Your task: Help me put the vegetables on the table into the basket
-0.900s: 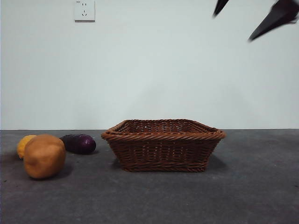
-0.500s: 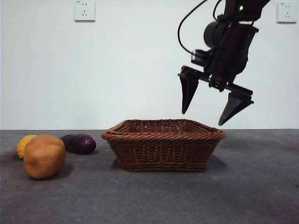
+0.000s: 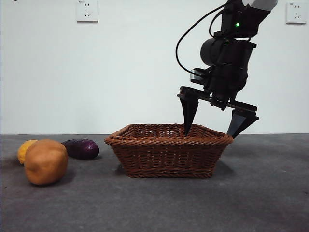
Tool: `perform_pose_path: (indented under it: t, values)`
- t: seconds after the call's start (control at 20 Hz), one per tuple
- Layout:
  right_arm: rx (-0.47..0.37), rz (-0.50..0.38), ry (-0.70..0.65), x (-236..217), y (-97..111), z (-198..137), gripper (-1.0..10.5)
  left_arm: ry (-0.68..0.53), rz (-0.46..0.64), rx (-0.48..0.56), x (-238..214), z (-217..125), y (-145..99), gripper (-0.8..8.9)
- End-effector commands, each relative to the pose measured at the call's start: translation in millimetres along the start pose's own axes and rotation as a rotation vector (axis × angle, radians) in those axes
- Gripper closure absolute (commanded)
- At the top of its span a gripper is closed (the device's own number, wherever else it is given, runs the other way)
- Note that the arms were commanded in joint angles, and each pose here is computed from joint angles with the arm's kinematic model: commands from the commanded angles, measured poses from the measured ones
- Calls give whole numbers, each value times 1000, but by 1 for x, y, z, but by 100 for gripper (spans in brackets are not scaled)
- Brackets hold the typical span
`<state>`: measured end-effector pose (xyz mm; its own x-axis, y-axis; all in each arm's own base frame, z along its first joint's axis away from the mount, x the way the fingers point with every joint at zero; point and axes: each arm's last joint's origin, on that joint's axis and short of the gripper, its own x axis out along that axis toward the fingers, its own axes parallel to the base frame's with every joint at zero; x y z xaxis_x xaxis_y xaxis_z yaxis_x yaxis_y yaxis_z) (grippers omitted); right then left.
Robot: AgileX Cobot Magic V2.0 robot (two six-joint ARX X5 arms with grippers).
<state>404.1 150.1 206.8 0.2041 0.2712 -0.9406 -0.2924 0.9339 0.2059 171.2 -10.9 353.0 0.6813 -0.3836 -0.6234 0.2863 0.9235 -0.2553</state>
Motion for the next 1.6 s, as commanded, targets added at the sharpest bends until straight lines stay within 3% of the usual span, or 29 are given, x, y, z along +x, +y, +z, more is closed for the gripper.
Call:
perform_pose_path:
  t: [0.05, 0.2, 0.35, 0.5, 0.65, 0.9, 1.05, 1.2, 1.4, 1.6]
  values:
    - [24, -21, 34, 14, 2, -2, 513, -8, 4, -2, 0, 2, 0, 156]
    - [31, -23, 48, 20, 0, -2, 519, -9, 3, 0, 0, 2, 0, 156]
    - [32, -22, 49, 20, 0, -2, 752, -9, 4, 0, 0, 2, 0, 156]
    - [27, -18, 52, 21, 3, -2, 798, -13, 4, 2, 0, 3, 0, 156]
    - [24, 3, 33, 21, 4, 0, 960, -13, 4, 2, 0, 3, 0, 156]
    - [41, 54, -5, 14, 7, 3, 958, -8, 25, 0, 1, 3, 2, 156]
    - [15, 67, -105, -28, 15, 4, 958, 9, 42, -8, 6, 4, 4, 156]
    - [-46, 84, -273, -101, 26, -6, 958, 45, 74, -22, 18, 6, 10, 156]
    - [-120, 104, -498, -195, 40, -39, 958, 74, 168, -59, 49, 16, 26, 156]
    - [-165, 108, -605, -247, 46, -74, 958, 177, 179, -141, 104, 18, 49, 156]
